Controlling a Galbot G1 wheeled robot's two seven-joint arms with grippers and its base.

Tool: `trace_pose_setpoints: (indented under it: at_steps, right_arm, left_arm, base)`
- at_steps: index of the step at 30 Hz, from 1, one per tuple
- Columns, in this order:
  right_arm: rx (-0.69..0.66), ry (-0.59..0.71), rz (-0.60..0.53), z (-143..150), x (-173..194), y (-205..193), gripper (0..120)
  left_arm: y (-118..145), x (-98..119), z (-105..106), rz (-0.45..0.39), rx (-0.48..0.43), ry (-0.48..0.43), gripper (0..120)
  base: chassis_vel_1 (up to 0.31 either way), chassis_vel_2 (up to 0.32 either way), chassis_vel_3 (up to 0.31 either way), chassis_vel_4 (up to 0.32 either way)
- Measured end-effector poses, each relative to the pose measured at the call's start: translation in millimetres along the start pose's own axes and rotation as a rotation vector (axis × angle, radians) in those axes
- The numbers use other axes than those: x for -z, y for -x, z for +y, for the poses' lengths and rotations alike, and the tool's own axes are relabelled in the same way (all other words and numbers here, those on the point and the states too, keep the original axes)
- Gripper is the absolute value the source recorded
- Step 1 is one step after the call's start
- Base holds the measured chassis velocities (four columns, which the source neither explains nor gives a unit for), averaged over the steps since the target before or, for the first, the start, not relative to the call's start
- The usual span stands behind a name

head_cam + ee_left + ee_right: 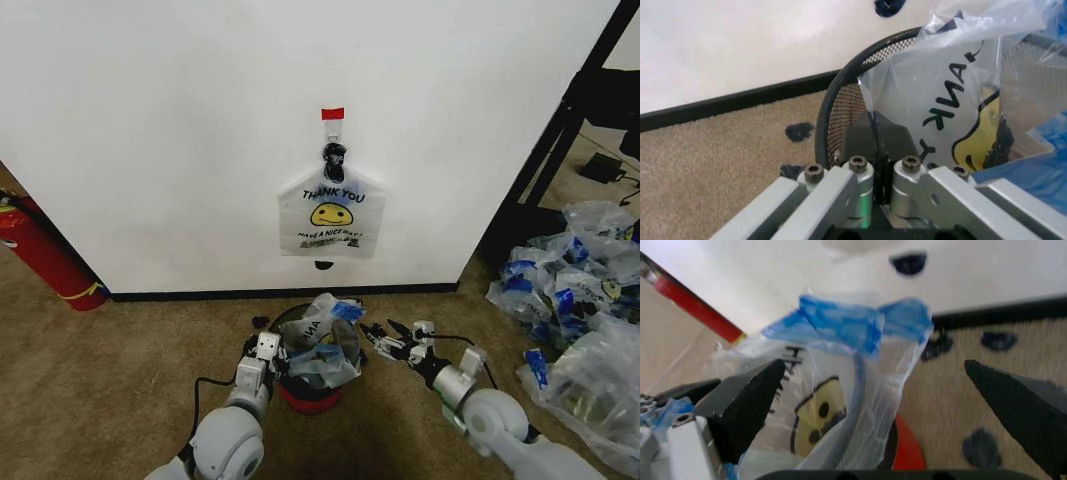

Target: Pick up the garbage bag from the wall and place it over the trash bin.

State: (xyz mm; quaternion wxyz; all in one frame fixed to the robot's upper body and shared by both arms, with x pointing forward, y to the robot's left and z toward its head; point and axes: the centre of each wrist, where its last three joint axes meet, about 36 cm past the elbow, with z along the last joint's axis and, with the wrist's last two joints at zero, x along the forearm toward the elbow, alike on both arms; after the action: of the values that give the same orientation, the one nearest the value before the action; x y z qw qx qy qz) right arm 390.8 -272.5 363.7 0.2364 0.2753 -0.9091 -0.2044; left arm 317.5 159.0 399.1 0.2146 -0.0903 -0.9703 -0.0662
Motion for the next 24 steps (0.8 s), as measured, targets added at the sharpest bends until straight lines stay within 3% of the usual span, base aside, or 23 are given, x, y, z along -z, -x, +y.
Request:
trace_pose_setpoints:
  at_steps: [11, 24]
  right_arm:
    - [-0.019, 0.043, 0.247, 25.1, 33.4, 37.9, 100]
    - [-0.206, 0.075, 0.383, 48.3, 40.4, 71.8, 100]
  left_arm:
    - [-6.8, 2.2, -4.0, -0.014, -0.002, 0.000, 0]
    - [-13.0, 5.3, -4.9, -0.026, -0.013, 0.005, 0]
  base:
    - [0.000, 0.000, 0.000, 0.000]
    - [0.000, 0.000, 0.000, 0.000]
